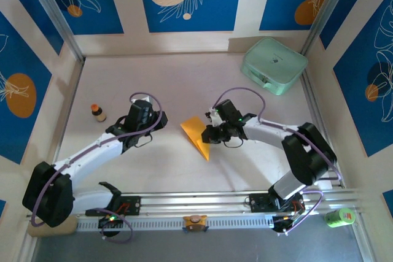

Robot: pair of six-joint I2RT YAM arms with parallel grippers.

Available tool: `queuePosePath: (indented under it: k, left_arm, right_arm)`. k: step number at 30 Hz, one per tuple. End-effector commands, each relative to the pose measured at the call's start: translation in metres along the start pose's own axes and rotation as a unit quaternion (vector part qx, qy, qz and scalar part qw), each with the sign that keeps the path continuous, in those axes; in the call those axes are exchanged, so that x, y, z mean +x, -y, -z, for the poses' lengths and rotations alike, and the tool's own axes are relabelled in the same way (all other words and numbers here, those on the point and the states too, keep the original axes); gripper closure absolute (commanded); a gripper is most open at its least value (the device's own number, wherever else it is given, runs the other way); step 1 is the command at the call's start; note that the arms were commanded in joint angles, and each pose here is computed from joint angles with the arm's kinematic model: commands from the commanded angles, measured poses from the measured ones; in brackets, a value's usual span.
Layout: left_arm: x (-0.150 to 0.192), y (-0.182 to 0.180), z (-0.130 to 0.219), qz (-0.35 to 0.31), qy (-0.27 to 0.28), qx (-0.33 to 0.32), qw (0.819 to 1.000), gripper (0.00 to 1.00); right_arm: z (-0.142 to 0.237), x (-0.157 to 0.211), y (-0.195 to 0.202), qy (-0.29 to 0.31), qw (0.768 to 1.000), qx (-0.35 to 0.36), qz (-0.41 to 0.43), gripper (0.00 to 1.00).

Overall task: Fold a paper plane with a square sheet of paper (pick it up from the middle)
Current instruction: Fold the wing for the fifth time at the center of the table.

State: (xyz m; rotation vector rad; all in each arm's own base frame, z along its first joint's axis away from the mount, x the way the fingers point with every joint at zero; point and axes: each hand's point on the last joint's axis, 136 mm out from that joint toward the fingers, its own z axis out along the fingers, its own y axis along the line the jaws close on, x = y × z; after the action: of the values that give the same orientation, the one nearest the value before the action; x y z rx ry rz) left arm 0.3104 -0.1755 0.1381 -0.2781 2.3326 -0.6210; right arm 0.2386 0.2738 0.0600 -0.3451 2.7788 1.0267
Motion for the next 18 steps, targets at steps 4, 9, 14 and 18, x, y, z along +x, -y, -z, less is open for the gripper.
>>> queuePosePath:
  k: [4, 9, 14, 18]
  left_arm:
    - [-0.002, 0.006, 0.0, 0.0, -0.001, 0.019, 1.0, 0.68]
    - [0.0, 0.008, -0.004, 0.004, 0.006, 0.036, 0.999, 0.7]
    - [0.0, 0.012, -0.008, 0.001, 0.002, 0.041, 0.999, 0.71]
    - [0.0, 0.014, -0.01, 0.0, 0.0, 0.047, 0.999, 0.71]
  right_arm:
    - [-0.013, 0.008, -0.01, -0.039, 0.997, -0.056, -0.03, 0.99]
    - [-0.023, 0.012, -0.006, -0.055, 0.995, -0.063, -0.049, 0.99]
    - [-0.036, 0.018, 0.005, -0.071, 0.992, -0.052, -0.086, 0.98]
    - [-0.04, 0.021, 0.02, -0.068, 0.989, -0.02, -0.127, 0.99]
